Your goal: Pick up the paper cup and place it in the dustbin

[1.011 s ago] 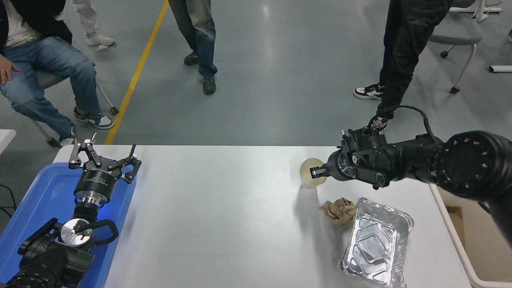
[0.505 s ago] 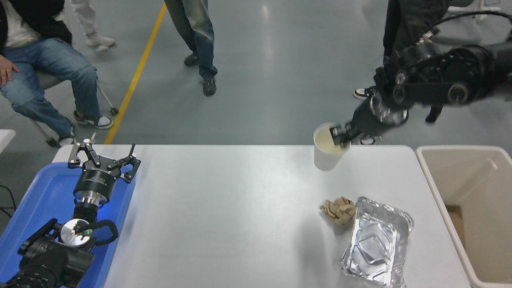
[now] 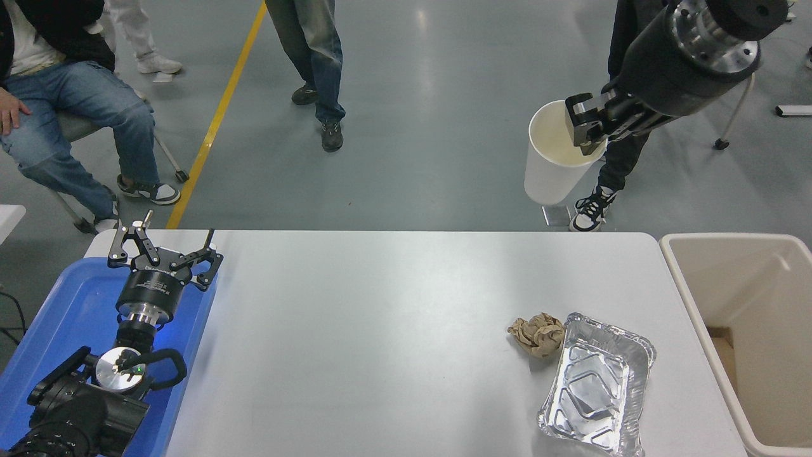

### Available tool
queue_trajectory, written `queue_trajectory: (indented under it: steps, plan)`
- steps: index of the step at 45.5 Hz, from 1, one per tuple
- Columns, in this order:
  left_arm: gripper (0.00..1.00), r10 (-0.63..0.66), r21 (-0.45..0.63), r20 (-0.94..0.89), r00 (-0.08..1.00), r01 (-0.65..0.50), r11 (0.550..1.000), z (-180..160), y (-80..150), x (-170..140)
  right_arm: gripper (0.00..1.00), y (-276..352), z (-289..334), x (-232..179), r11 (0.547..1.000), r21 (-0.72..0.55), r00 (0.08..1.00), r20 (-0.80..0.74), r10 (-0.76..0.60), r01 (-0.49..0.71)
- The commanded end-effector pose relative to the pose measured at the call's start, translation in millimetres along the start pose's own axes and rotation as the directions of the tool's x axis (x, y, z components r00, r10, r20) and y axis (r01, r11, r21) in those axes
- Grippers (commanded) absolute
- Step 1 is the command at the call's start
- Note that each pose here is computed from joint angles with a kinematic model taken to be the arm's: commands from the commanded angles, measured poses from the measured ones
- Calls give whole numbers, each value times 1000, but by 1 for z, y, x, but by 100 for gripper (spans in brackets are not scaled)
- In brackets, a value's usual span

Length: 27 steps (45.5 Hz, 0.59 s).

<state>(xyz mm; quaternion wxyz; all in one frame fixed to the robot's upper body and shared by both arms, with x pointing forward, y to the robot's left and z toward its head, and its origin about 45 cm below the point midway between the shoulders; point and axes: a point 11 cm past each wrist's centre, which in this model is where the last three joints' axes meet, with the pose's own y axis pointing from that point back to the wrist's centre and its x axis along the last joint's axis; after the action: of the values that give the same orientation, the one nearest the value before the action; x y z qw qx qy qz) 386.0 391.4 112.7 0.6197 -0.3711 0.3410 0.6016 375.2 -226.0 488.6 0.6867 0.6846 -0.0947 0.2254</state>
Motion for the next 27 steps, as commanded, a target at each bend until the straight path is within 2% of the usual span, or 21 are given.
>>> queue_trajectory:
  steps: [1, 10, 20, 27]
  plan:
    - [99, 1, -4, -2, 1000, -1, 1000, 1, 0, 0, 0, -3, 80, -18, 988, -151, 994, 107, 6, 10]
    - [99, 3, -4, -2, 1000, -3, 1000, 1, 1, 1, 0, -46, 208, -68, 948, -318, 965, 241, 108, -27]
    - [99, 3, -4, -2, 1000, -3, 1000, 1, 1, 1, 0, -93, 334, -152, 843, -537, 922, 302, 244, -47]
    - [99, 1, -4, -2, 1000, -1, 1000, 1, 0, 0, 0, -140, 377, -223, 782, -623, 921, 291, 260, -24]
